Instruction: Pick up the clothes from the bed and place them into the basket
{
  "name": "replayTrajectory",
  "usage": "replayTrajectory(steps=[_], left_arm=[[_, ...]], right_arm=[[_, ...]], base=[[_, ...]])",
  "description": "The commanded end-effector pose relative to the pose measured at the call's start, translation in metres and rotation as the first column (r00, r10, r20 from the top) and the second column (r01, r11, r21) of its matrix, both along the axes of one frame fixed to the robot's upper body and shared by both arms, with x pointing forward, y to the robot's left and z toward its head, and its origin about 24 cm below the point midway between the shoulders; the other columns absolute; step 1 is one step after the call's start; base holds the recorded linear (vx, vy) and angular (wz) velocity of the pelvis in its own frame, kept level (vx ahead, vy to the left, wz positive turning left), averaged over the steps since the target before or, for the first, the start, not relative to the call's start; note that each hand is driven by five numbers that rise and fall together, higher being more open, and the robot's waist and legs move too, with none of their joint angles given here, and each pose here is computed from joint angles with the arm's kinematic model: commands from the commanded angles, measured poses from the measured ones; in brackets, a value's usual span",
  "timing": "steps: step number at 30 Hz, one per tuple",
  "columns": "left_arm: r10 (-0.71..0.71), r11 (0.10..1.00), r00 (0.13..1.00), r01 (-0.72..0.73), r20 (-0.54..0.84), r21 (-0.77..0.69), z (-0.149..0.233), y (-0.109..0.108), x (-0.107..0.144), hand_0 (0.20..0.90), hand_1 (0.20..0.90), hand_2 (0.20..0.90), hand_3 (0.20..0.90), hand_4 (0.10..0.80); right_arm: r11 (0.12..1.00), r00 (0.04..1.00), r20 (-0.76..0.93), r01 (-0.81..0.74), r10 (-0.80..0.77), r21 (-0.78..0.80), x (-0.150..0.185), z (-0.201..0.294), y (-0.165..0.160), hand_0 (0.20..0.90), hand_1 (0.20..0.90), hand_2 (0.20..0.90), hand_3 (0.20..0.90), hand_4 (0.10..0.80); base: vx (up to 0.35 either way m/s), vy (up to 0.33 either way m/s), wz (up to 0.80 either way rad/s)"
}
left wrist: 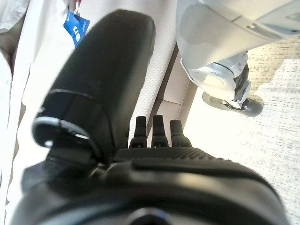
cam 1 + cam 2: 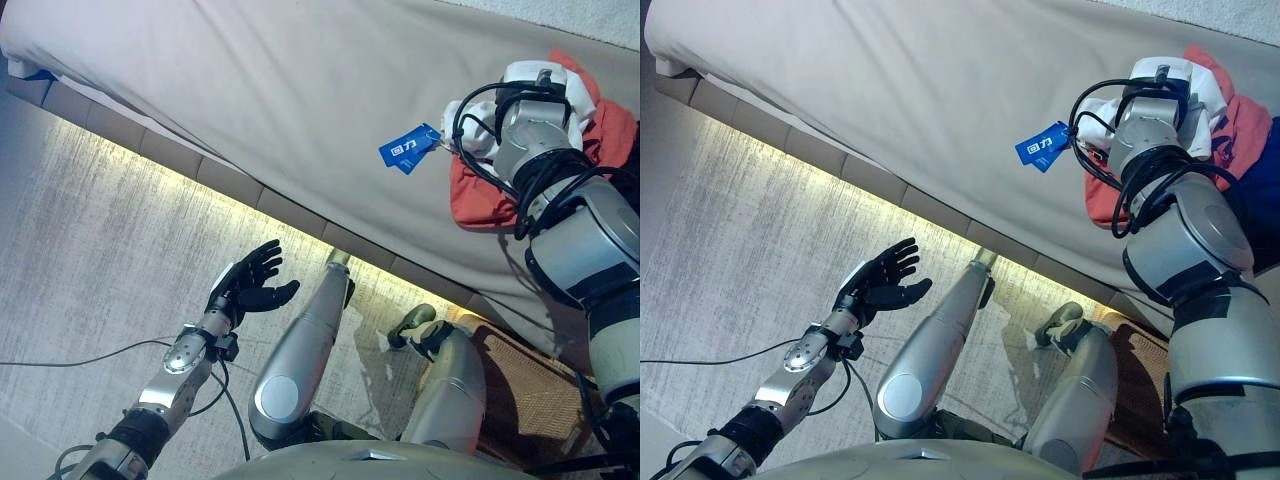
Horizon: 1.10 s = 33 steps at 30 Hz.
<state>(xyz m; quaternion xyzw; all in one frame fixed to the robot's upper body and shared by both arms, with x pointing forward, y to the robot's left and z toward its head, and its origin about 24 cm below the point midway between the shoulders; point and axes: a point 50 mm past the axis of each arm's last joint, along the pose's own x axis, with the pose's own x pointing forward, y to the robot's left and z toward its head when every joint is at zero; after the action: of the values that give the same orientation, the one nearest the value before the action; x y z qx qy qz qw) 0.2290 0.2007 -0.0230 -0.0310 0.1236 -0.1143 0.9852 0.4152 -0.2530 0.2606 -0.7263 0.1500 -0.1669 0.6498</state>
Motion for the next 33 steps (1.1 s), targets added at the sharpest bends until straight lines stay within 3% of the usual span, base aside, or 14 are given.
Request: replayTrajectory(steps=[1, 13, 22, 27, 33], left_arm=[[0.023, 0.999, 0.990, -0.018, 0.137, -0.042, 0.024, 0.005, 0.002, 0.900, 0.900, 0.900, 0.900, 0.800], [0.031, 0.999, 0.997, -0.031, 0.069, 0.005, 0.011, 0.000, 0.005, 0.900, 0.900, 0.900, 0.900, 0.800], [0.069, 0.995, 0.998, -0.068, -0.007, 0.067, -0.005, -0.004, 0.007, 0.900, 0.900, 0.900, 0.900, 0.800], [0.086, 0.993, 0.994, -0.080, -0.065, 0.081, -0.016, -0.003, 0.005, 0.900, 0.900, 0.900, 0.900, 0.800], [0.138, 0.988, 0.982, -0.128, -0.130, 0.083, -0.030, 0.003, 0.000, 0.900, 0.900, 0.900, 0.900, 0.800]], right_arm=[[0.993, 0.973, 0.230, 0.036, -0.010, -0.109, -0.017, 0.062, -0.027, 0.300, 0.300, 0.300, 0.200, 0.100], [0.977, 0.923, 0.370, -0.168, 0.109, 0.132, -0.020, 0.054, -0.034, 0.300, 0.300, 0.300, 0.200, 0.100], [0.837, 0.800, 0.567, -0.436, 0.193, 0.330, -0.029, 0.059, -0.034, 0.300, 0.300, 0.300, 0.200, 0.100], [0.787, 0.760, 0.626, -0.488, 0.172, 0.377, -0.037, 0.066, -0.044, 0.300, 0.300, 0.300, 0.200, 0.100], [0.803, 0.745, 0.655, -0.464, 0.127, 0.373, -0.051, 0.081, -0.066, 0.300, 0.300, 0.300, 0.200, 0.100]], base=[[0.010, -0.012, -0.10], [0.057, -0.003, -0.22], [0.081, -0.008, -0.26], [0.101, -0.013, -0.15], [0.058, -0.025, -0.20]])
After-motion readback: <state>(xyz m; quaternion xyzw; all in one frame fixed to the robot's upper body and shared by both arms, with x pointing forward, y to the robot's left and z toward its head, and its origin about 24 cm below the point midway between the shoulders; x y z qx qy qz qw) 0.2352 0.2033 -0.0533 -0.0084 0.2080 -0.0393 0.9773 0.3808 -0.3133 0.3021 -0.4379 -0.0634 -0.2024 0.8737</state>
